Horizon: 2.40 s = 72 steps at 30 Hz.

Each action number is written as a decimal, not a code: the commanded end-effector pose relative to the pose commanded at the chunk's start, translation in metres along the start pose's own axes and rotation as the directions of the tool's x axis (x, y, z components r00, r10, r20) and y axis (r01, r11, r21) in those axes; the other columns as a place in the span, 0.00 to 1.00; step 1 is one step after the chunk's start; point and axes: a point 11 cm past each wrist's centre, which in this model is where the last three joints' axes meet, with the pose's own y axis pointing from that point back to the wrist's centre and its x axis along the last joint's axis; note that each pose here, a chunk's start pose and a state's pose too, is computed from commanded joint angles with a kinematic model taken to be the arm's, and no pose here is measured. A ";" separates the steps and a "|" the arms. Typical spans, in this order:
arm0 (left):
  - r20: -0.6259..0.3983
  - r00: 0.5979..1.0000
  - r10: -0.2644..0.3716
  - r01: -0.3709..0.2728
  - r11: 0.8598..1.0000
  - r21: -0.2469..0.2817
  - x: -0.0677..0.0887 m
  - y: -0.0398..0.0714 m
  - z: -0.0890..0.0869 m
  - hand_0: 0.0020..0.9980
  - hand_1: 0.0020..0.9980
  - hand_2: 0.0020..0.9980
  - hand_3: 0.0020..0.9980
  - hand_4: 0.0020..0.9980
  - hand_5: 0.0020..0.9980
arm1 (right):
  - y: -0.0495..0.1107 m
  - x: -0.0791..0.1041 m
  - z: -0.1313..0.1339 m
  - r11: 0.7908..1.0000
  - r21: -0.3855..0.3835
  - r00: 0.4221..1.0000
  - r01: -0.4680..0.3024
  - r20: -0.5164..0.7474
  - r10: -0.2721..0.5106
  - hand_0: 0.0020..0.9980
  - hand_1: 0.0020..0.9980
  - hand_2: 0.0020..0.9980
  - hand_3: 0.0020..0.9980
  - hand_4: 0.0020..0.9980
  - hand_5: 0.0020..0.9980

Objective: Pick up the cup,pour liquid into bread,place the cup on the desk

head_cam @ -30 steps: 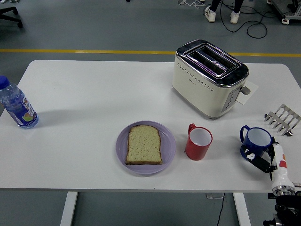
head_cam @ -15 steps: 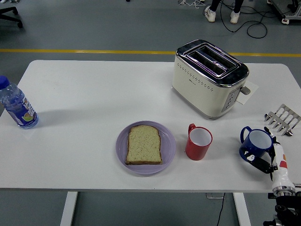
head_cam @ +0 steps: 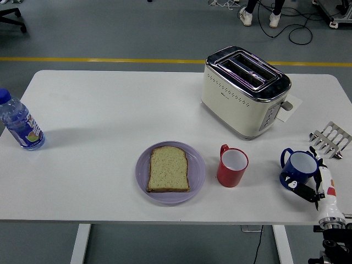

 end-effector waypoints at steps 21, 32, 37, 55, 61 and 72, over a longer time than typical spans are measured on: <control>-0.009 1.000 0.002 -0.002 1.000 -0.010 0.002 0.000 0.006 0.63 0.64 0.65 0.50 0.24 0.86 | -0.002 0.002 -0.054 0.987 0.161 0.999 -0.010 0.042 0.004 0.91 0.83 0.97 1.00 0.89 0.03; -0.009 1.000 0.005 -0.005 1.000 -0.014 0.004 0.000 0.008 0.63 0.64 0.65 0.50 0.24 0.86 | 0.005 0.000 -0.111 0.951 0.308 0.997 -0.008 0.079 -0.017 0.91 0.83 0.97 1.00 0.91 0.05; -0.010 1.000 0.005 -0.006 1.000 -0.013 0.004 0.000 0.008 0.63 0.64 0.65 0.50 0.24 0.86 | 0.004 0.005 -0.125 0.942 0.334 0.993 -0.042 0.118 0.002 0.90 0.81 0.93 0.98 0.89 0.08; -0.009 1.000 0.005 -0.005 1.000 -0.010 0.004 0.000 0.006 0.63 0.64 0.65 0.50 0.24 0.86 | -0.010 0.058 -0.130 0.946 0.153 0.682 -0.286 0.726 0.088 0.67 0.60 0.67 0.60 0.64 0.18; -0.008 1.000 0.005 -0.005 1.000 -0.006 0.004 0.000 0.004 0.63 0.64 0.65 0.50 0.24 0.86 | -0.015 0.074 -0.117 0.964 0.051 0.480 -0.262 0.873 0.084 0.67 0.60 0.66 0.60 0.64 0.19; 0.000 1.000 0.005 -0.005 1.000 0.000 0.003 0.000 0.000 0.63 0.64 0.65 0.50 0.24 0.86 | -0.022 0.092 -0.103 0.988 -0.002 0.317 -0.157 0.947 0.052 0.67 0.60 0.67 0.61 0.64 0.21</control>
